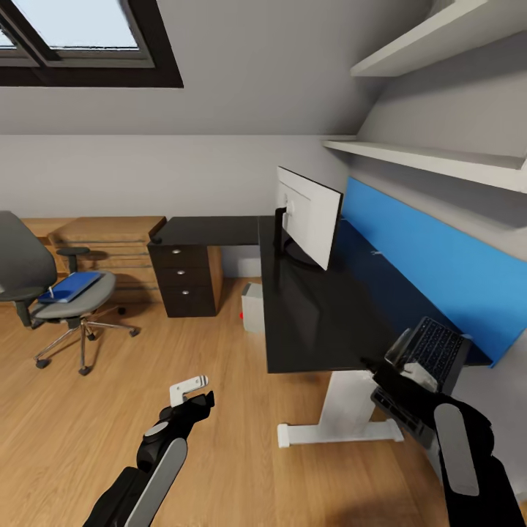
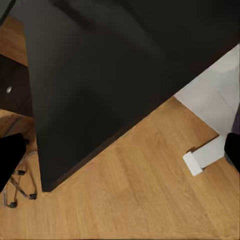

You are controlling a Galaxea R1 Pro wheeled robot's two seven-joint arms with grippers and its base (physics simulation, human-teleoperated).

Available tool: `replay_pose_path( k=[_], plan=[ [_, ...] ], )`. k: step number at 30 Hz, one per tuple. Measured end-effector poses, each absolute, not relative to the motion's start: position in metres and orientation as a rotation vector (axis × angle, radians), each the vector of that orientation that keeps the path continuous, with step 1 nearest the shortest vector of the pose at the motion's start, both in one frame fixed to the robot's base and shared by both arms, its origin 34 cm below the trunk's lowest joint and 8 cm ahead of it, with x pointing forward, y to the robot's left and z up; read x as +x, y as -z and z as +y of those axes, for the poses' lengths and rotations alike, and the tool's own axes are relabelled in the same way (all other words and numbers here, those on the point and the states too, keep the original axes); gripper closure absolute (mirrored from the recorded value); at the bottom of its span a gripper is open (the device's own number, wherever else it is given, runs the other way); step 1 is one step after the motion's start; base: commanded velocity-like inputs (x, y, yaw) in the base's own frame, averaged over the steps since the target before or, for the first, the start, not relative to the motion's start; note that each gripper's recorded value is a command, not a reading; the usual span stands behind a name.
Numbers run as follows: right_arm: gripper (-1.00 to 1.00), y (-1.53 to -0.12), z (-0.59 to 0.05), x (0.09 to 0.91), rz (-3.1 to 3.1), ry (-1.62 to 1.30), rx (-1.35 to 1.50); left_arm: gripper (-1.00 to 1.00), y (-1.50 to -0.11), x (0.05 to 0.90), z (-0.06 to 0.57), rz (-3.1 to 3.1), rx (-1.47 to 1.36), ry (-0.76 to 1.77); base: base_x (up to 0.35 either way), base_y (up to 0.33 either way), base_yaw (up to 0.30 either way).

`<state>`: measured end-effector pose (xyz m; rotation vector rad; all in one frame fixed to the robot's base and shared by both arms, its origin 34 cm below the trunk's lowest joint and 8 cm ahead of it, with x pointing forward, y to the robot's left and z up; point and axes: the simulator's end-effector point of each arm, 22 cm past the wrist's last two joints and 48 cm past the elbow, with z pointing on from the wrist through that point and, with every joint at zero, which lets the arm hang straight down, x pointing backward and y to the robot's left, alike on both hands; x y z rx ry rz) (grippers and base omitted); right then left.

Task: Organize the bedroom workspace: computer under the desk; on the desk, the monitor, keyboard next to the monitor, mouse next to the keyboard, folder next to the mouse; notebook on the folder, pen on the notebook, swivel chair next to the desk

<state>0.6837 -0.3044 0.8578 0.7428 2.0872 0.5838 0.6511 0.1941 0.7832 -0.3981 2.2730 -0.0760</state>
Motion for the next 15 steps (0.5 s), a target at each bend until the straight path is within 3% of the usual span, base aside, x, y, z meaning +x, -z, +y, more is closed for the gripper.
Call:
replay_pose_path(
  k=[9,15],
  plan=[
    [-1.00,-0.858,-0.325,0.678,2.048,-0.606,0.825,-1.00,-0.784,0.651,0.194,2.271,-0.398,0.076,-0.267,0.226,-0.263],
    [-1.00,-0.857,-0.332,0.676,2.037,-0.604,0.849,-1.00,-0.784,0.651,0.194,2.271,-0.398,0.076,-0.268,0.227,-0.081]
  ],
)
